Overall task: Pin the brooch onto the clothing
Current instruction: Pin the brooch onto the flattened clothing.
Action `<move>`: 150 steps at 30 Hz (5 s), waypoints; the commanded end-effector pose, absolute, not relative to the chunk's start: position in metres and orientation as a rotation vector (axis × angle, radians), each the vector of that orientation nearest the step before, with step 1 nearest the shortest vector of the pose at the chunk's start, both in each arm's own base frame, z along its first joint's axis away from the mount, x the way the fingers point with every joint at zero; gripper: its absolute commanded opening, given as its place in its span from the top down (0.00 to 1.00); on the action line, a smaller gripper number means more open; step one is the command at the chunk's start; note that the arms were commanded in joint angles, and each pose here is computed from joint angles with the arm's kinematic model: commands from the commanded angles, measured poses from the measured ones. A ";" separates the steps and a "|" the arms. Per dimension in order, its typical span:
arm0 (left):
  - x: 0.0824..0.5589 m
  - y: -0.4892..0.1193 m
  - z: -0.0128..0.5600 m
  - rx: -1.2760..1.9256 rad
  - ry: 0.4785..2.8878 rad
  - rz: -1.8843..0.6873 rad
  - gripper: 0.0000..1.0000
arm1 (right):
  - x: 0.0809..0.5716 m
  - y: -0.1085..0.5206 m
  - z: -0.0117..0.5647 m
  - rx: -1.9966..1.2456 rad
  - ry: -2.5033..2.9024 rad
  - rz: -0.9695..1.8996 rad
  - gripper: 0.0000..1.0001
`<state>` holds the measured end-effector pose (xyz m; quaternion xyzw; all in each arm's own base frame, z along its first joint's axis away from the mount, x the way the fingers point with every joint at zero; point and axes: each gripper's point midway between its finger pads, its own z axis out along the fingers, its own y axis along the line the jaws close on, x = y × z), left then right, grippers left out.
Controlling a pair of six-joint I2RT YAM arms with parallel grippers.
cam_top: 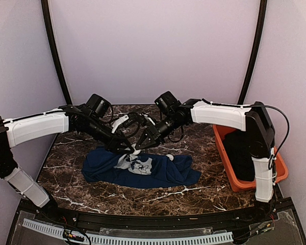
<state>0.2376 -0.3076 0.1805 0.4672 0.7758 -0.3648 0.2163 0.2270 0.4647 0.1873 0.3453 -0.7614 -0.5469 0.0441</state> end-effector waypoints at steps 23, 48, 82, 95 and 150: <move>0.225 -0.307 0.216 1.284 2.007 -1.171 0.59 | 0.237 0.459 0.206 1.128 -2.337 -1.762 1.00; 0.243 -0.299 0.207 1.230 2.045 -1.065 0.56 | 0.218 0.456 0.229 1.296 -2.261 -1.810 1.00; 0.233 -0.307 0.216 1.245 1.989 -1.181 0.57 | 0.212 0.462 0.225 1.331 -2.246 -1.781 1.00; 0.234 -0.309 0.213 1.246 2.004 -1.194 0.57 | 0.213 0.464 0.222 1.318 -2.259 -1.766 1.00; 0.230 -0.312 0.214 1.251 1.992 -1.223 0.67 | 0.213 0.463 0.236 1.302 -2.206 -1.832 1.00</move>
